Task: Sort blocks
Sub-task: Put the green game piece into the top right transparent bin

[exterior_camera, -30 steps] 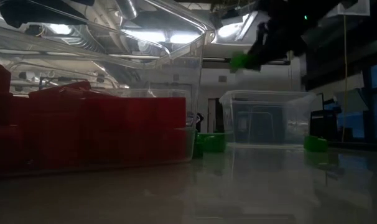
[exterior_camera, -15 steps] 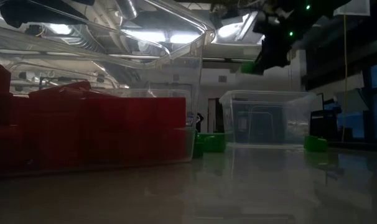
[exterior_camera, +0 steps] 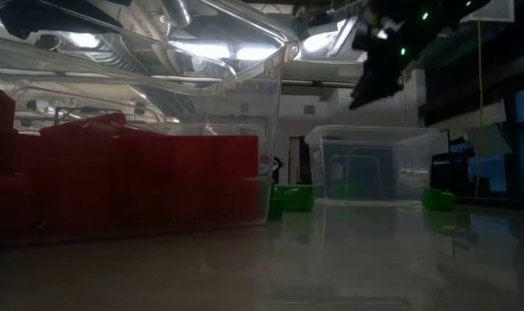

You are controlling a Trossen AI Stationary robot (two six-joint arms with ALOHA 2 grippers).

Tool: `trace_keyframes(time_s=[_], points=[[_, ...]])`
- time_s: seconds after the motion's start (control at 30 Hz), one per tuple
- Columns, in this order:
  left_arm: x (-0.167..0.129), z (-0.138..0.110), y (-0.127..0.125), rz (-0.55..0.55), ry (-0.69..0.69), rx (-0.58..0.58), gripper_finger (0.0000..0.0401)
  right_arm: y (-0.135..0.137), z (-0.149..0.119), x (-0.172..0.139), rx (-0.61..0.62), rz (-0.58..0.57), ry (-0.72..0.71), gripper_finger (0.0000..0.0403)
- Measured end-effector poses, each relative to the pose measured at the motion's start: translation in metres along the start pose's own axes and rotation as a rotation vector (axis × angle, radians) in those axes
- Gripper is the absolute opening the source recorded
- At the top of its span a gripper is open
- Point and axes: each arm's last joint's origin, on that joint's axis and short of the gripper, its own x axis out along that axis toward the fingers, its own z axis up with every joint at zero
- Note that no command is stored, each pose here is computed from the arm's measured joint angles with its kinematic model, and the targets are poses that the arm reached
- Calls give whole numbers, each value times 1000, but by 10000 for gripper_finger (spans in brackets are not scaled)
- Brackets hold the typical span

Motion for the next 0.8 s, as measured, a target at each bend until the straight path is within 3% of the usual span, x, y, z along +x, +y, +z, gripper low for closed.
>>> trace_keyframes(time_s=[0.17,0.3,0.53,0.8], points=[[0,0,0,0,0,12,235,32,20,-19,0,294,-209,354],[0,0,0,0,0,12,235,71,28,-23,-27,460,-237,355],[0,0,0,1,-2,11,235,132,25,-6,-63,474,-124,356],[0,0,0,0,-3,1,235,180,20,38,79,514,-97,356]])
